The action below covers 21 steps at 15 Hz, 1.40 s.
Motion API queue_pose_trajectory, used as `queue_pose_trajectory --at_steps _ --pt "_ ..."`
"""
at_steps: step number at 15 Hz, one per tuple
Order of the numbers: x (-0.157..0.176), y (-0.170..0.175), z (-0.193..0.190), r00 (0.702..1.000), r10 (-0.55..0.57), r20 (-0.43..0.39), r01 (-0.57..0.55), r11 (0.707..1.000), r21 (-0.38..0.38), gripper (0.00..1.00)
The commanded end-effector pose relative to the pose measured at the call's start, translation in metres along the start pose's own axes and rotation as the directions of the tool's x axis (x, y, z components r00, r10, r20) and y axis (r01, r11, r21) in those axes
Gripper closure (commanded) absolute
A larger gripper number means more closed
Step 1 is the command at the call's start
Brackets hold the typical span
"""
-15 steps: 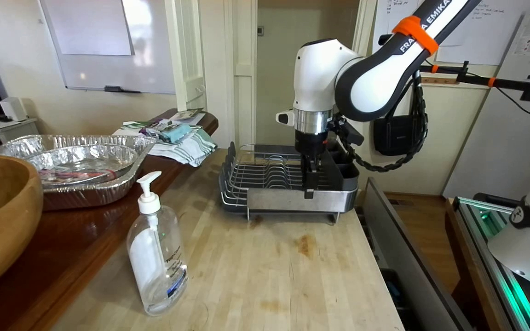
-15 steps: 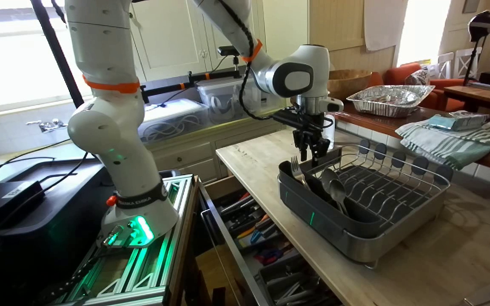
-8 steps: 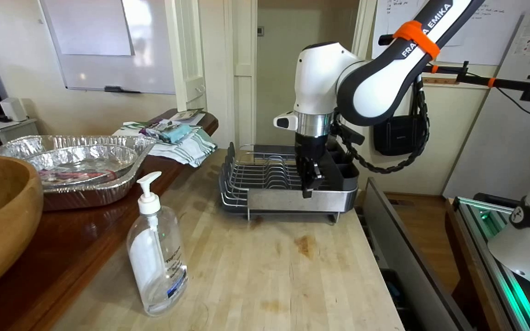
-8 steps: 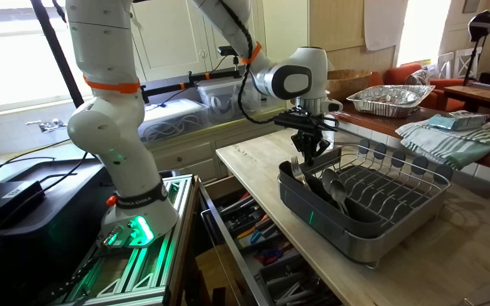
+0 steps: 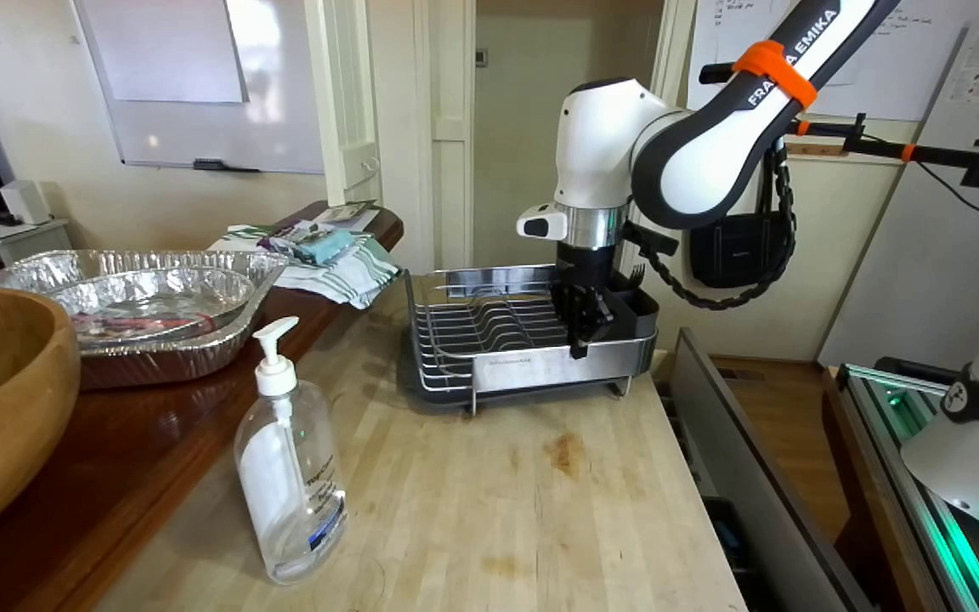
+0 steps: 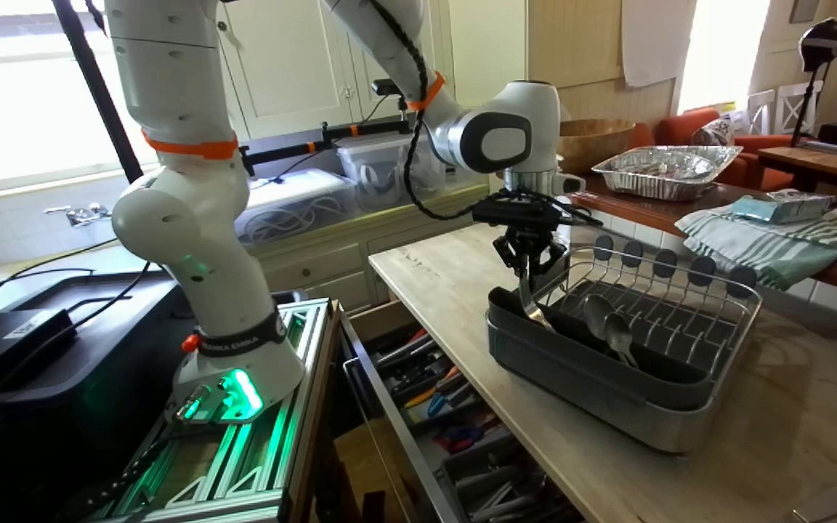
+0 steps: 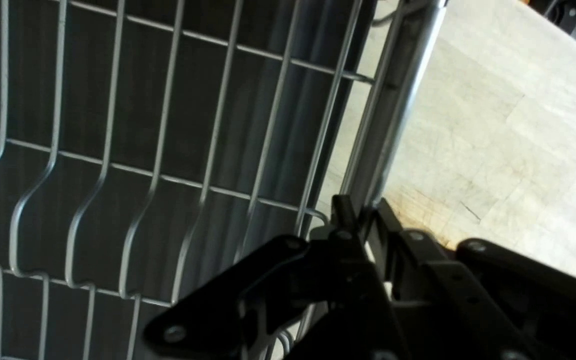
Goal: Rotate the dishrack.
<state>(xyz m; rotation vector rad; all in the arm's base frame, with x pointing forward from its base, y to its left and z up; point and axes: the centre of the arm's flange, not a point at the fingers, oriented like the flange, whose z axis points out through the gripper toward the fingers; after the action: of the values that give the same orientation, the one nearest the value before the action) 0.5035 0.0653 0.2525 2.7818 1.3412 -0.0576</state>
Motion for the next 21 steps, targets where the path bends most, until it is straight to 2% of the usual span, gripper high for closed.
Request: queue_pose_trajectory --at_steps 1,9,16,21 --pt "-0.026 -0.005 -0.006 0.984 -0.175 0.028 0.176 0.984 -0.019 0.97" --pt "-0.039 -0.004 -0.003 0.916 -0.393 0.086 0.397 0.917 -0.041 0.97" --pt "-0.029 -0.007 0.007 0.840 -0.517 0.164 0.531 0.846 -0.047 0.97" --pt "-0.022 -0.003 0.005 0.776 -0.590 0.224 0.615 0.786 -0.062 0.97"
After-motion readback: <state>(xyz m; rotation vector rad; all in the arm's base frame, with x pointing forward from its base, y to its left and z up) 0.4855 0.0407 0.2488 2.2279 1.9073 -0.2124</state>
